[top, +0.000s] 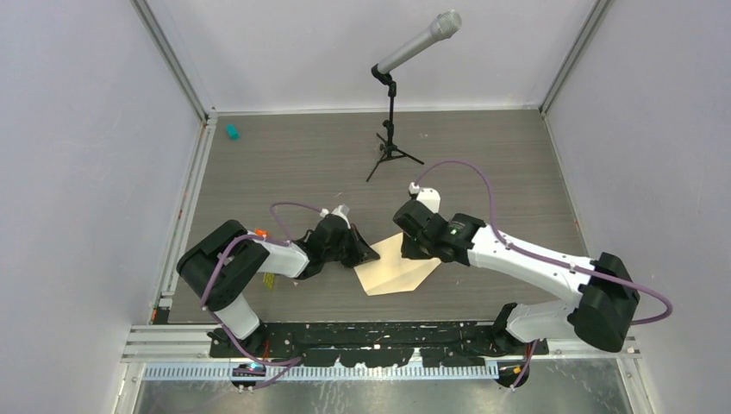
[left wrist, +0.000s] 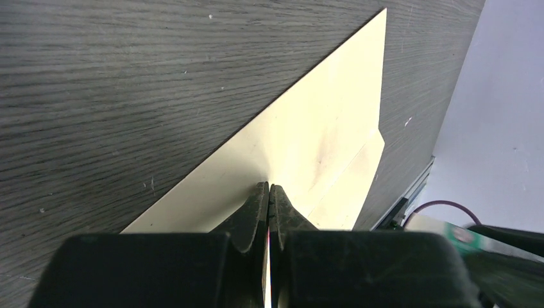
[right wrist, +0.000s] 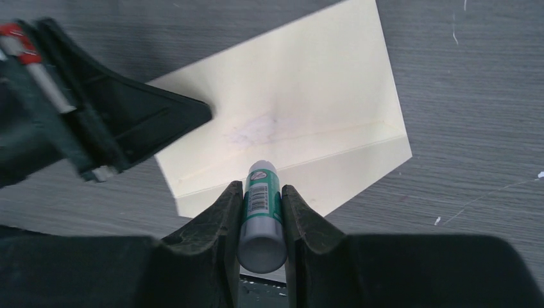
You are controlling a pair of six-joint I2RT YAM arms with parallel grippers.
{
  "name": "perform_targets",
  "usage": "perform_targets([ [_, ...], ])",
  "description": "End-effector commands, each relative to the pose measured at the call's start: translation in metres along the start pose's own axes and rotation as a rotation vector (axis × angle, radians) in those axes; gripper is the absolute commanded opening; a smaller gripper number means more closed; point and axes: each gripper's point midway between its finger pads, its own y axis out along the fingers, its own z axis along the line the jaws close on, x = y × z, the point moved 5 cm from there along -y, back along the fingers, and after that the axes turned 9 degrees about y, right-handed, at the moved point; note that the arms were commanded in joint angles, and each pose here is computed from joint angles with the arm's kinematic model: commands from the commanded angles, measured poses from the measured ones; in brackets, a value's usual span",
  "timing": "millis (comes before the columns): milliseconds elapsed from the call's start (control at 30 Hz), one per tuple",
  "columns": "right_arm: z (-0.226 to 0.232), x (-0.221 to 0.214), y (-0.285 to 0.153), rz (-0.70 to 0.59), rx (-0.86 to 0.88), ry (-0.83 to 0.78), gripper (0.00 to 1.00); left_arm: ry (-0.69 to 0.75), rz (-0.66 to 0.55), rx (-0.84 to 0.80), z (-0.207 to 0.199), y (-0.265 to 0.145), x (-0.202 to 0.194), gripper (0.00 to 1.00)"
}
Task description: Place the letter into the envelope and seal it
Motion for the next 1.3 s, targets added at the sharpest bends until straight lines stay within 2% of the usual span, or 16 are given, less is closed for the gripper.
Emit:
perform_targets([
  [0, 0.016, 0.028, -0.033, -0.048, 0.108, 0.019, 0.01, 0.062, -0.019, 0.002, 0.001, -0.003, 0.004, 0.0],
  [67, 0.017, 0.032, -0.042, -0.049, 0.129, 0.025, 0.0, 0.106, -0.057, -0.07, -0.019, -0.009, 0.015, 0.04],
  [233, 0.012, 0.044, -0.065, -0.064, 0.16, 0.036, 0.01, 0.256, -0.16, -0.182, -0.067, -0.034, 0.043, 0.24],
  [433, 0.005, 0.057, -0.102, -0.09, 0.199, 0.032, 0.01, 0.516, -0.285, -0.204, -0.095, -0.074, 0.061, 0.5],
  [533, 0.003, 0.059, -0.116, -0.085, 0.216, 0.02, 0.01, 0.661, -0.328, -0.24, -0.106, -0.093, 0.063, 0.57],
  [800, 0.013, 0.057, -0.141, -0.018, 0.321, -0.027, 0.01, 1.194, -0.391, -0.388, -0.161, -0.137, 0.035, 0.6],
  [933, 0.023, 0.054, -0.147, 0.031, 0.38, -0.05, 0.01, 1.378, -0.426, -0.457, -0.175, -0.14, 0.016, 0.61],
  [1067, 0.03, 0.05, -0.152, 0.065, 0.42, -0.06, 0.01, 1.458, -0.454, -0.515, -0.181, -0.137, 0.01, 0.61],
  [1267, 0.036, 0.048, -0.159, 0.077, 0.458, -0.067, 0.01, 1.489, -0.514, -0.555, -0.184, -0.133, 0.009, 0.61],
])
